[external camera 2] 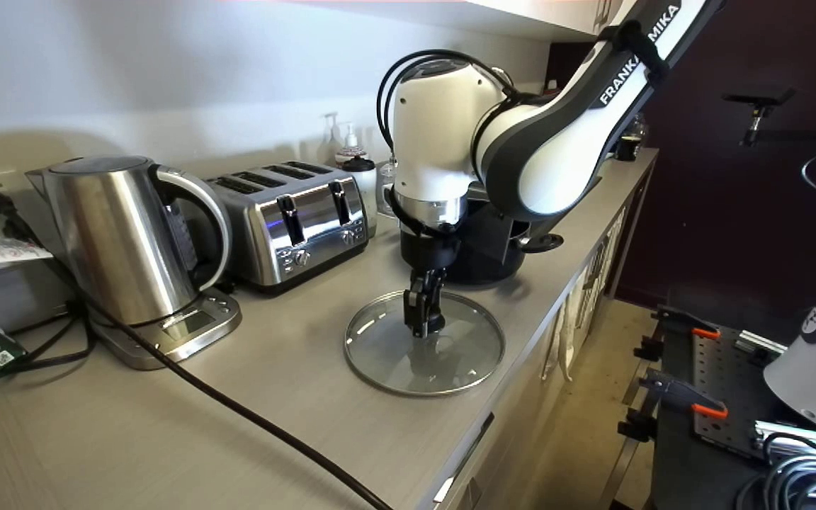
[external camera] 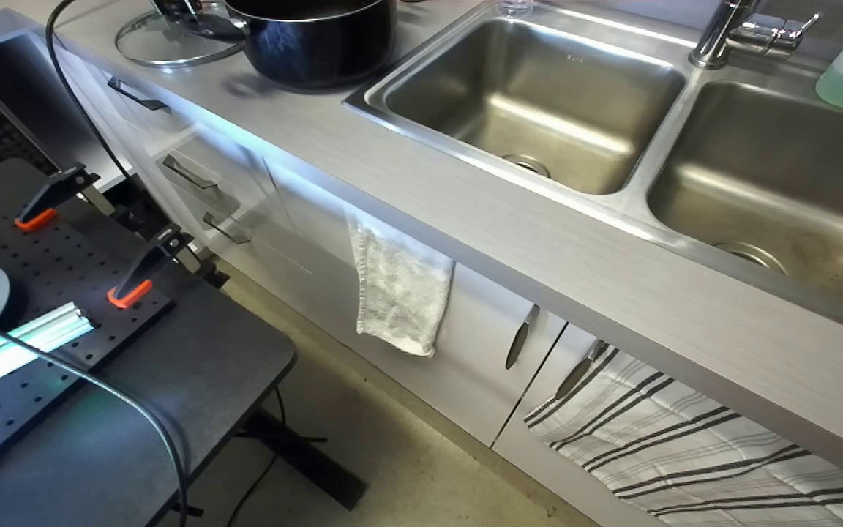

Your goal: Put the lid on the pot

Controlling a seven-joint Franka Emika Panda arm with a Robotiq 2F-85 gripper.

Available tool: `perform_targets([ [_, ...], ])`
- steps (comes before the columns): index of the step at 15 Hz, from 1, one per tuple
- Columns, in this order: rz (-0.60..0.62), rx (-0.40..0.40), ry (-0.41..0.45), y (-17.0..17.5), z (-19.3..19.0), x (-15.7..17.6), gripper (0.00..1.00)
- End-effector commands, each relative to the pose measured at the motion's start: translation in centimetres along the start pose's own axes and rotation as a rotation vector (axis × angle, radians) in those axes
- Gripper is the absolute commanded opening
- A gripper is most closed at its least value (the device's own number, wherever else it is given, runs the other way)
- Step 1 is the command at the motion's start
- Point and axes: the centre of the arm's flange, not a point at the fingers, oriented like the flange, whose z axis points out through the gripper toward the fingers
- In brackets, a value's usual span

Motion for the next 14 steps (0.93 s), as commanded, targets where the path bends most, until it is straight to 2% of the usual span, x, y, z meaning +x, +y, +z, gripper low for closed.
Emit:
perform_targets([
  [1,-0.006,0.025,0.004,-0.1,0.0,0.8,0.44],
  [2,-0.006,0.029,0.008,0.0,-0.3,1.0,0.36],
  [5,-0.005,0.042,0.011,0.0,-0.6,1.2,0.32],
  [7,-0.012,0.050,0.025,-0.1,-1.6,1.0,0.25],
  [14,-0.091,0.113,0.078,-1.7,-7.3,-1.6,0.25],
])
